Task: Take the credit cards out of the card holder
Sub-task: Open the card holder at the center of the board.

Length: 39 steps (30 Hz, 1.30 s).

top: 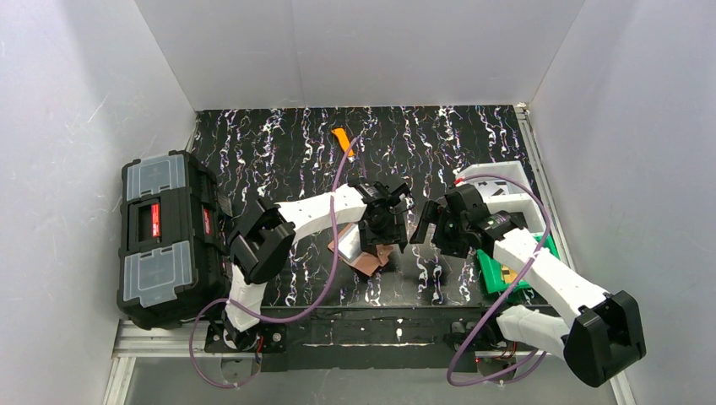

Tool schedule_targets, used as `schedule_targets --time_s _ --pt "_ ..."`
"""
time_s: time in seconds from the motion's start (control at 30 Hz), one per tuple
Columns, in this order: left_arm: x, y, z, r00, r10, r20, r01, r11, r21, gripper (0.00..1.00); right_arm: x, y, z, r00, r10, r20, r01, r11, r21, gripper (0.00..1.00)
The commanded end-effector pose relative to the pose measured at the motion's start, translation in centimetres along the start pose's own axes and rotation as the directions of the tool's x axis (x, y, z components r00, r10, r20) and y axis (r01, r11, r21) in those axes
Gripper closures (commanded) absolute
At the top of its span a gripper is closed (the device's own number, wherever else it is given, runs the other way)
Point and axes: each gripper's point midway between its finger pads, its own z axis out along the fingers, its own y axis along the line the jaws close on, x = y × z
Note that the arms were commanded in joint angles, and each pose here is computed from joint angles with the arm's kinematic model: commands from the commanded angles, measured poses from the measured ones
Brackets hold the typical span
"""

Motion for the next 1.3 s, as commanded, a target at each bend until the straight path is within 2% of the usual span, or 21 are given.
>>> schedule_targets --time_s 0.0,0.1,0.27,0.37,0.63,0.87,0.9,0.97,1.1,1.27 --pt "-0.4 -2.1 -2.6 0.994 0.105 0.033 -0.108 0.987 0.122 0.30 -0.6 0.7 0.2 1.000 0.010 0.009 -0.010 1.000 -0.013 0.00" --pt "-0.6 -2.5 -3.2 0.991 0.130 0.040 -0.135 0.980 0.147 0.25 -0.7 1.3 0.6 1.000 0.010 -0.008 -0.010 1.000 -0.028 0.00" --pt "-0.4 -2.4 -2.9 0.986 0.165 -0.010 -0.160 0.969 0.190 0.20 -0.6 2.8 1.0 0.999 0.025 -0.024 -0.027 0.996 -0.090 0.00" --pt "-1.0 -2.1 -3.8 0.985 0.174 0.005 -0.171 0.962 0.214 0.14 -0.4 3.6 0.9 1.000 0.024 -0.019 -0.027 0.991 -0.128 0.00" --pt "-2.5 -1.6 -5.5 0.985 0.173 -0.011 -0.162 0.940 0.299 0.09 1.7 7.4 1.4 0.999 -0.028 -0.035 0.019 0.972 -0.233 0.02" --pt "-1.2 -2.4 -5.2 0.978 0.173 -0.115 -0.119 0.921 0.371 0.07 2.4 10.3 1.4 0.996 -0.061 0.061 0.078 0.944 -0.319 0.06" --pt "-1.2 -2.5 -5.3 0.978 0.166 -0.124 -0.108 0.919 0.378 0.02 2.7 10.5 1.4 0.995 -0.077 0.069 0.095 0.941 -0.324 0.06" --pt "-1.0 -2.4 -5.3 0.978 0.153 -0.144 -0.087 0.920 0.383 0.02 2.5 10.6 1.3 0.987 -0.093 0.133 0.132 0.939 -0.318 0.07" --pt "-1.0 -2.5 -5.7 0.975 0.110 -0.192 -0.019 0.905 0.424 0.02 2.4 9.6 1.1 0.974 -0.092 0.209 0.156 0.937 -0.312 0.08" --pt "-0.9 -3.5 -6.8 0.972 0.106 -0.209 0.005 0.883 0.469 0.04 1.8 7.9 0.0 0.956 -0.051 0.288 0.142 0.941 -0.306 0.08"
